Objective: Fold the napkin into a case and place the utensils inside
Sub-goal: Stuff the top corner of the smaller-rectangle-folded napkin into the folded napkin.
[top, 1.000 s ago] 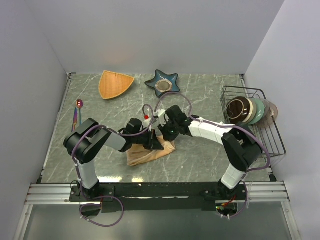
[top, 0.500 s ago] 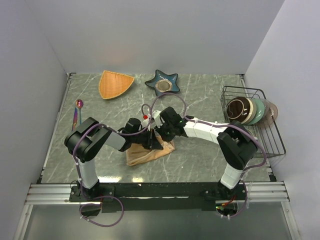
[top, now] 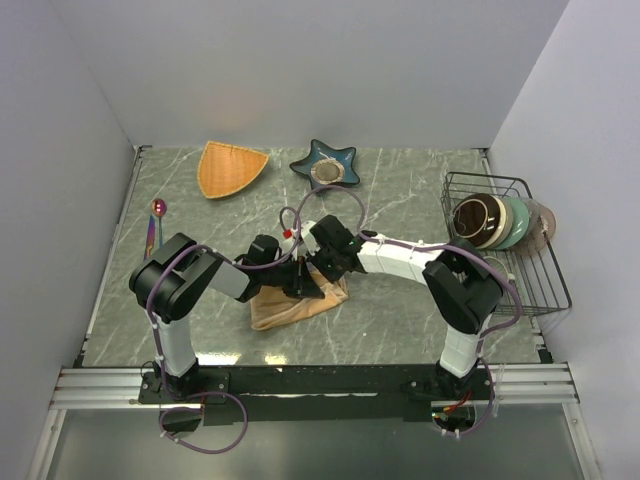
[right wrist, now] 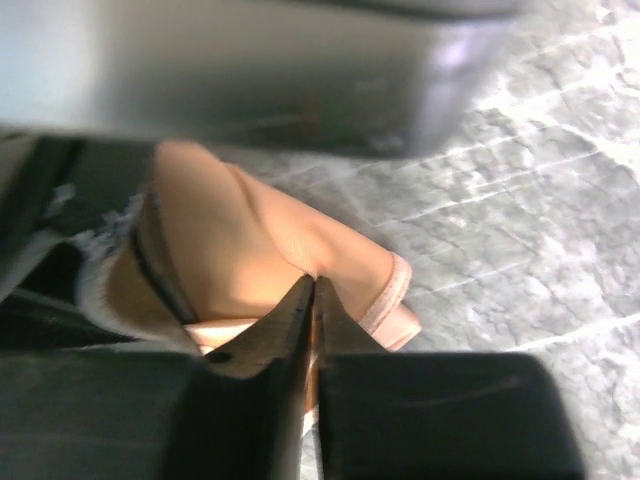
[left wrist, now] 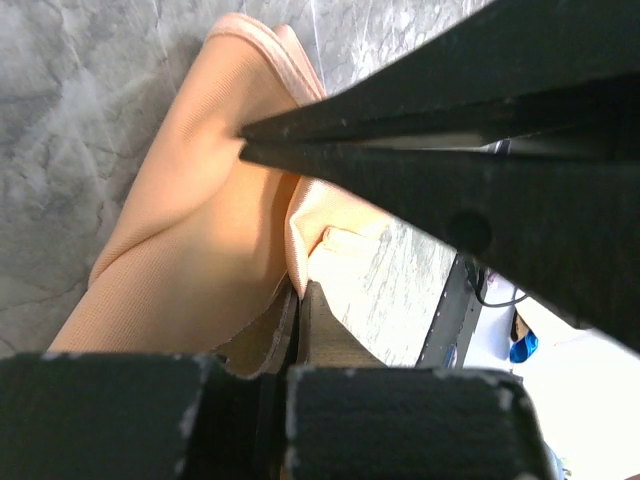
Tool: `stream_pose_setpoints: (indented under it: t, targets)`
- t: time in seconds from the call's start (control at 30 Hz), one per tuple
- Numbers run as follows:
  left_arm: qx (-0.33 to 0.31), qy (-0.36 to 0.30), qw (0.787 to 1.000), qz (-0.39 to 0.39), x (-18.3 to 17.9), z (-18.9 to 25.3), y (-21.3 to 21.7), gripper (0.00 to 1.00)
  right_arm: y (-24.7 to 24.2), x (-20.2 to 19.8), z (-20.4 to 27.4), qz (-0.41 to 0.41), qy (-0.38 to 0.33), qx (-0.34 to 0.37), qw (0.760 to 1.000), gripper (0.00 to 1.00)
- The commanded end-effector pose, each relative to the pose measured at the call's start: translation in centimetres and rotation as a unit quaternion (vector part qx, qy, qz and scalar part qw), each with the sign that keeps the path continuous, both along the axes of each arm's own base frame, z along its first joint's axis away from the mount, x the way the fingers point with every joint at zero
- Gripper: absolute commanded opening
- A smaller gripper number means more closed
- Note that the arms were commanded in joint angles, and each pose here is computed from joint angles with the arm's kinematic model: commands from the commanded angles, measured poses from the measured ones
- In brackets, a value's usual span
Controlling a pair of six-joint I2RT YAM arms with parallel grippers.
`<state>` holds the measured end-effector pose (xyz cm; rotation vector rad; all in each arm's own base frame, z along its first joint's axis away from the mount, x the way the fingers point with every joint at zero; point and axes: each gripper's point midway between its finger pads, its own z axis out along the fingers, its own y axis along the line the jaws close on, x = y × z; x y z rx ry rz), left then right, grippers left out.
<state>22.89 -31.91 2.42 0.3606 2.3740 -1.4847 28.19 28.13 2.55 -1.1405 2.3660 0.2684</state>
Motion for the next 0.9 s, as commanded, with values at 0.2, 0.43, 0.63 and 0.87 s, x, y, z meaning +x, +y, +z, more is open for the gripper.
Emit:
stream_pose_setpoints:
  t: [0.2, 0.43, 0.63, 0.87]
  targets:
    - [0.027, -0.002, 1.000, 0.007, -0.2, -1.9, 0.8, 0.01, 0.3, 1.4, 2.9, -0.025, -0.035, 0.016, 0.999, 0.00]
    - [0.026, -0.005, 1.000, 0.007, -0.1, -1.6, 0.8, 0.01, 0.4, 1.6, 5.5, -0.025, -0.040, 0.053, 0.997, 0.00]
    - [0.012, 0.000, 1.000, 0.014, 0.4, -0.9, 0.7, 0.01, 0.1, 0.7, 5.5, -0.009, -0.029, 0.059, 0.998, 0.00]
    - [-0.034, 0.010, 0.999, 0.021, 0.5, 2.1, 0.0, 0.01, -0.2, -0.4, 3.8, 0.004, -0.005, 0.050, 0.999, 0.00]
